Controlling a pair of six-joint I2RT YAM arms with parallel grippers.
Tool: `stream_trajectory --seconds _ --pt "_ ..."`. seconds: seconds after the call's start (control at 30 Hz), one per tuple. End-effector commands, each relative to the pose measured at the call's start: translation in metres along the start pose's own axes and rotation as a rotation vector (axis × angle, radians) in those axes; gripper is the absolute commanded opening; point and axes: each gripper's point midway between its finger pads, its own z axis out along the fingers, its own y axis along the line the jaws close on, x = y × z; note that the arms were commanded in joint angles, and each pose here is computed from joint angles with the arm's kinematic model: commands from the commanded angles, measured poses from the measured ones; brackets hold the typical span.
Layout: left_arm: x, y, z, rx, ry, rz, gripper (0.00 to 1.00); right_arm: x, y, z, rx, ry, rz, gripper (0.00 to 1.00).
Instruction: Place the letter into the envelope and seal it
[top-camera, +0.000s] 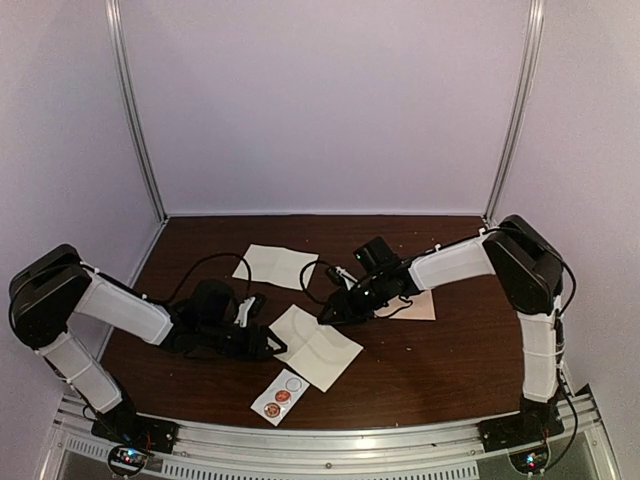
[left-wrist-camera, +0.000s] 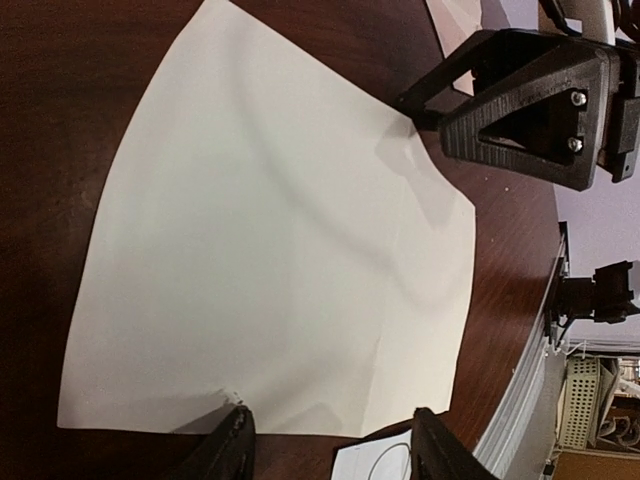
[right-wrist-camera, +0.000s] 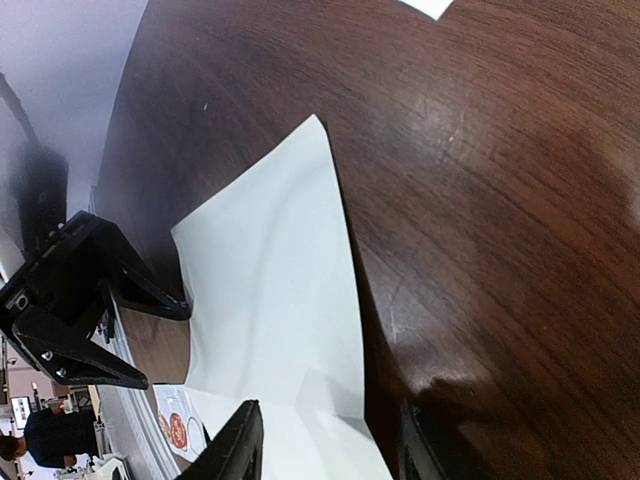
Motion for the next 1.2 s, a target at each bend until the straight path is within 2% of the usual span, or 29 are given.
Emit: stream_trajectory --seconds 0.0,0.23,0.4,0.77,0.97,1.17 --pt "0.005 0.008 0.006 -0.010 0.010 0.019 0.54 0.002 -0.001 0.010 -0.042 0.023 0.026 0.45" --pt "0.008 0.012 0.007 -0.017 0.011 0.016 0.54 0.005 0.002 0.011 -0.072 0.024 0.048 0.41" --pt "0.006 0.011 0.008 -0.016 0.006 0.017 0.54 0.005 -0.003 0.014 -0.060 0.028 0.083 0.28" --pt "-0.002 0.008 0.001 -0.029 -0.029 0.024 0.55 -0.002 0.007 0.006 -0.080 -0.001 0.088 0.11" --pt "-0.017 0.001 -0.011 -0.055 -0.098 0.043 0.61 -0.010 0.020 -0.007 -0.140 -0.045 0.096 0.00" --pt "-0.035 -0.009 -0.030 -0.082 -0.183 0.061 0.68 -0.017 0.029 -0.024 -0.169 -0.088 0.090 0.00"
